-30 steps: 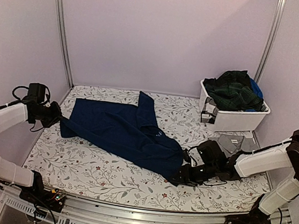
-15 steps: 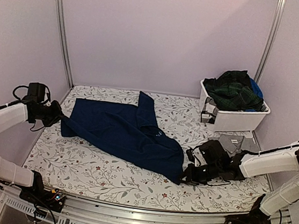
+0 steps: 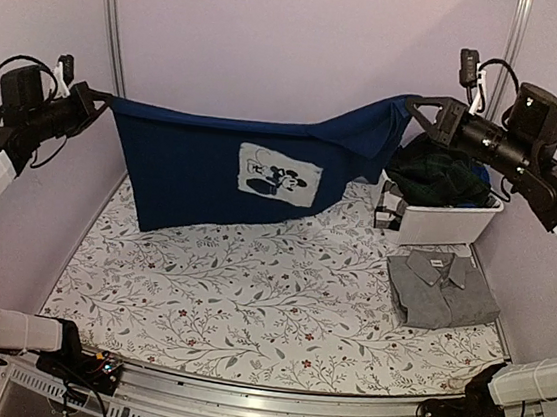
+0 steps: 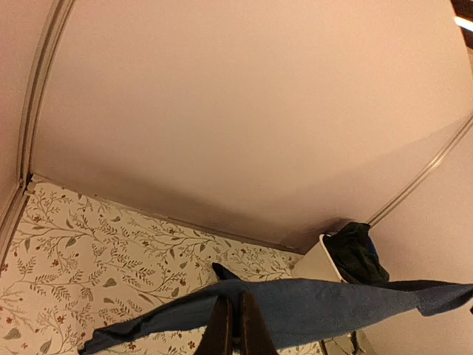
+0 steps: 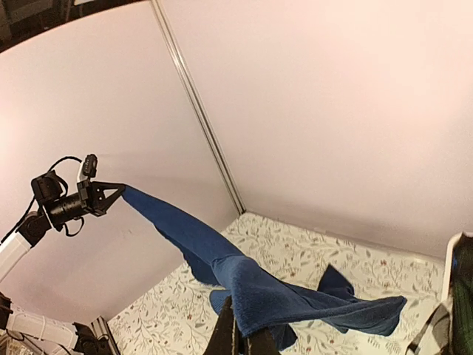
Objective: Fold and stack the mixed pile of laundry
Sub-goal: Pick up the flattened T-shirt from the center of the board, then flatten out the flattened T-shirt at the center of the board.
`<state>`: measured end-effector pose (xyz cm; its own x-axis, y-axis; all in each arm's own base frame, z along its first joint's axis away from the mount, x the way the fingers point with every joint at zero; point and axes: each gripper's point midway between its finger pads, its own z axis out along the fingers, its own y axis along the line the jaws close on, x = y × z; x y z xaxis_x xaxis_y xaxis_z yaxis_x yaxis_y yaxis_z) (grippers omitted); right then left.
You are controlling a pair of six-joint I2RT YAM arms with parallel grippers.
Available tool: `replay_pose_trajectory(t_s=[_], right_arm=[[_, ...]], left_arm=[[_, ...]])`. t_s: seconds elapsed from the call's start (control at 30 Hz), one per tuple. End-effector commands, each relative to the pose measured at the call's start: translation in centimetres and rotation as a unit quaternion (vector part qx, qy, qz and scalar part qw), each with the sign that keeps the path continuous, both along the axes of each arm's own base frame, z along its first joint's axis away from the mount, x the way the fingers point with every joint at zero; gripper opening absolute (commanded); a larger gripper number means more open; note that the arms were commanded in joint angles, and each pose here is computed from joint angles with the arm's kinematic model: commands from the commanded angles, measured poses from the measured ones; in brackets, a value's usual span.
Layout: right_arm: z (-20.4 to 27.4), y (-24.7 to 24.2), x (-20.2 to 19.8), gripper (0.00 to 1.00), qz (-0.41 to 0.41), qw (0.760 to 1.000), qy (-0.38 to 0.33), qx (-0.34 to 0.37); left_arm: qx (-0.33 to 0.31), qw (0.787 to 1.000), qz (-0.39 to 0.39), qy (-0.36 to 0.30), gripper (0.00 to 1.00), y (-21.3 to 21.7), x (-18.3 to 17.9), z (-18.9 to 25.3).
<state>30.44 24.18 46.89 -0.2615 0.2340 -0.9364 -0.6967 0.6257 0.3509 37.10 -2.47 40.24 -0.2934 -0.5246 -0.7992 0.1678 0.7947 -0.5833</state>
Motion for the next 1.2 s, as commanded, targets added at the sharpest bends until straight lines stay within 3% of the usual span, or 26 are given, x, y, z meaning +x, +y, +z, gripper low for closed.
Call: replay_pose_trajectory(t_s=[0.0,0.2,0.33,0.43,0.57,0.73,0.93,1.0,1.07,1.17], right_arm=[[5.5,-0.8,-2.2,0.00,0.012,0.994,-0.103,-0.031],[13.4,-2.1,-7.7,0.00,0.053,0.978,-0.201,0.015],[16.3,-3.1,-9.2,0.00,0.047,0.971,-0.233,0.039],[16.8,-3.8,-7.9,0.00,0.009,0.971,-0.236,0.041],[15.1,-4.3,-3.4,0.00,-0.068,0.975,-0.210,0.022],[10.2,-5.2,4.8,0.00,-0.093,0.985,-0.142,0.010],[8.6,-7.1,14.8,0.00,-0.087,0.990,-0.091,0.057],[10.6,-7.3,16.7,0.00,-0.075,0.989,-0.102,0.072],[12.9,-7.5,18.5,0.00,-0.064,0.987,-0.125,0.084],[15.6,-7.3,19.3,0.00,-0.012,0.978,-0.167,0.124]], left_arm=[[0.015,0.990,-0.069,-0.118,0.00,-2.7,-4.1,8.4],[0.023,0.971,-0.104,-0.216,0.00,-4.7,-10.4,16.1],[0.011,0.965,-0.132,-0.226,0.00,-5.6,-11.5,17.5],[0.009,0.968,-0.118,-0.222,0.00,-5.1,-10.7,17.3],[-0.004,0.984,-0.081,-0.158,0.00,-3.7,-6.2,14.2],[-0.036,0.996,-0.047,-0.071,0.00,-1.6,1.2,7.4],[-0.056,0.995,-0.062,-0.061,0.00,-0.9,10.5,4.4],[-0.055,0.994,-0.072,-0.065,0.00,-0.7,13.9,4.9],[-0.044,0.989,-0.093,-0.107,0.00,-0.9,15.9,9.0],[-0.031,0.975,-0.120,-0.183,0.00,-1.4,16.2,14.2]])
